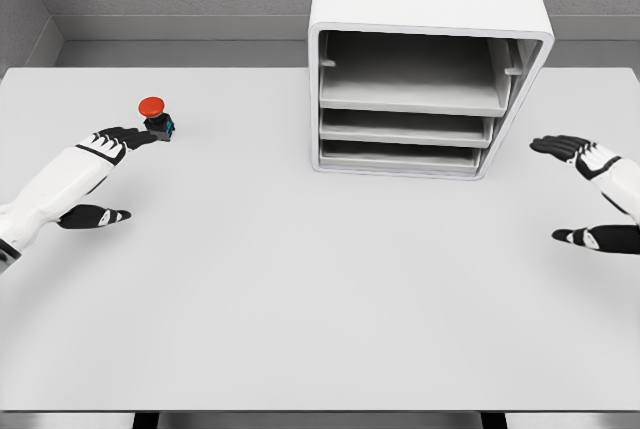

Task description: Slide open multi-storey tabletop storage cabinets and put open load switch and slide close multi-storey tabletop storage cabinets

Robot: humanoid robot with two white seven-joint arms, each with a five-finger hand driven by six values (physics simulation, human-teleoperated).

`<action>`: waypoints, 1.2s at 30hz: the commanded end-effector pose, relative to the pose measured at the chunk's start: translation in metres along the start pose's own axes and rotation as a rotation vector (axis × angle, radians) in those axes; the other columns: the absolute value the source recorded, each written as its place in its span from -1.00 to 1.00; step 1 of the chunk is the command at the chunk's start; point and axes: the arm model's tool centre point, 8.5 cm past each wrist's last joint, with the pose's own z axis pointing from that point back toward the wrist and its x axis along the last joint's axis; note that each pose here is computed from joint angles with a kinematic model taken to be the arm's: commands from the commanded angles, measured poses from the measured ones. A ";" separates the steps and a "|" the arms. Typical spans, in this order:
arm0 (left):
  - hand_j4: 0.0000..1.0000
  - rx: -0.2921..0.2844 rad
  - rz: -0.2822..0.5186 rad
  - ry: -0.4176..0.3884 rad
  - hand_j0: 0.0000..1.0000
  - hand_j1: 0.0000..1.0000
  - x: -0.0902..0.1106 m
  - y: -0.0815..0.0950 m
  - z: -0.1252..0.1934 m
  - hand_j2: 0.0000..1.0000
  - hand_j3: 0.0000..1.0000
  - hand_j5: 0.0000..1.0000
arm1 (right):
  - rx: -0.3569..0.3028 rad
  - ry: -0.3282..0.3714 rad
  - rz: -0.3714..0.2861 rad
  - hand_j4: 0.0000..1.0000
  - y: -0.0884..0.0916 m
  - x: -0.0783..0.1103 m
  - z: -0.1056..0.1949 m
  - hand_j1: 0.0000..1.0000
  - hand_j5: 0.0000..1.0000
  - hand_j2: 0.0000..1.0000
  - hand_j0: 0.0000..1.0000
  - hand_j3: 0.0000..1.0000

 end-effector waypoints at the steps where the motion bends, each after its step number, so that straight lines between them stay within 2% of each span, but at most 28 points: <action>1: 1.00 0.005 0.002 0.000 1.00 1.00 0.000 0.001 0.000 1.00 1.00 1.00 | 0.017 -0.017 -0.003 1.00 0.006 0.005 -0.004 1.00 1.00 1.00 1.00 1.00; 4: 1.00 -0.001 -0.002 0.001 1.00 1.00 -0.001 0.003 -0.001 1.00 1.00 1.00 | 0.017 -0.023 0.003 1.00 0.004 0.006 -0.005 1.00 1.00 1.00 1.00 1.00; 6: 1.00 -0.059 -0.022 -0.016 1.00 1.00 0.001 0.011 -0.012 1.00 1.00 1.00 | 0.010 -0.024 -0.003 1.00 0.006 0.006 -0.006 1.00 1.00 1.00 1.00 1.00; 8: 1.00 -0.174 -0.072 -0.035 1.00 1.00 0.002 0.027 -0.028 1.00 1.00 1.00 | 0.003 -0.024 -0.004 1.00 0.013 0.007 -0.008 1.00 1.00 1.00 1.00 1.00; 9: 1.00 -0.204 -0.092 -0.046 1.00 1.00 0.003 0.034 -0.035 1.00 1.00 1.00 | -0.009 -0.026 -0.014 1.00 0.019 0.009 -0.010 1.00 1.00 1.00 1.00 1.00; 11: 1.00 -0.174 -0.119 -0.062 1.00 1.00 0.006 0.051 -0.046 1.00 1.00 1.00 | -0.060 -0.050 -0.020 1.00 0.028 0.014 -0.025 1.00 1.00 1.00 1.00 1.00; 13: 1.00 -0.168 -0.157 -0.115 1.00 1.00 0.018 0.065 -0.068 1.00 1.00 1.00 | -0.050 -0.085 -0.022 0.83 0.031 0.018 -0.038 0.83 0.83 0.83 0.83 0.83; 15: 1.00 -0.188 -0.130 -0.088 1.00 1.00 0.002 0.067 -0.082 1.00 1.00 1.00 | -0.057 -0.099 -0.011 0.65 0.029 0.020 -0.044 0.65 0.65 0.65 0.65 0.65; 16: 1.00 -0.189 -0.133 -0.084 1.00 1.00 -0.004 0.077 -0.094 1.00 1.00 1.00 | -0.078 -0.111 -0.005 0.63 0.027 0.022 -0.051 0.63 0.63 0.63 0.63 0.63; 17: 1.00 -0.206 -0.123 -0.074 1.00 1.00 -0.011 0.078 -0.103 1.00 1.00 1.00 | -0.087 -0.118 0.009 0.57 0.027 0.024 -0.056 0.57 0.57 0.57 0.57 0.57; 20: 1.00 -0.295 -0.107 -0.064 1.00 1.00 -0.020 0.065 -0.125 1.00 1.00 1.00 | -0.089 -0.158 0.011 0.46 0.032 0.031 -0.074 0.46 0.46 0.46 0.46 0.46; 23: 1.00 -0.354 -0.114 -0.050 1.00 1.00 -0.026 0.055 -0.132 1.00 1.00 1.00 | -0.041 -0.213 0.006 0.47 0.043 0.043 -0.098 0.47 0.47 0.47 0.47 0.47; 24: 1.00 -0.367 -0.125 -0.045 1.00 1.00 -0.026 0.053 -0.132 1.00 1.00 1.00 | -0.043 -0.224 0.004 0.48 0.044 0.046 -0.102 0.48 0.48 0.48 0.48 0.48; 28: 1.00 -0.379 -0.136 -0.013 1.00 1.00 -0.035 0.058 -0.134 1.00 1.00 1.00 | -0.047 -0.242 0.005 0.48 0.045 0.049 -0.114 0.48 0.48 0.48 0.48 0.48; 31: 1.00 -0.374 -0.141 -0.002 1.00 1.00 -0.038 0.064 -0.136 1.00 1.00 1.00 | -0.037 -0.239 -0.012 0.48 0.049 0.040 -0.130 0.48 0.48 0.48 0.48 0.48; 36: 1.00 -0.389 -0.137 0.051 1.00 1.00 -0.054 0.071 -0.139 1.00 1.00 1.00 | -0.054 -0.215 -0.024 0.54 0.043 0.024 -0.154 0.54 0.54 0.54 0.54 0.54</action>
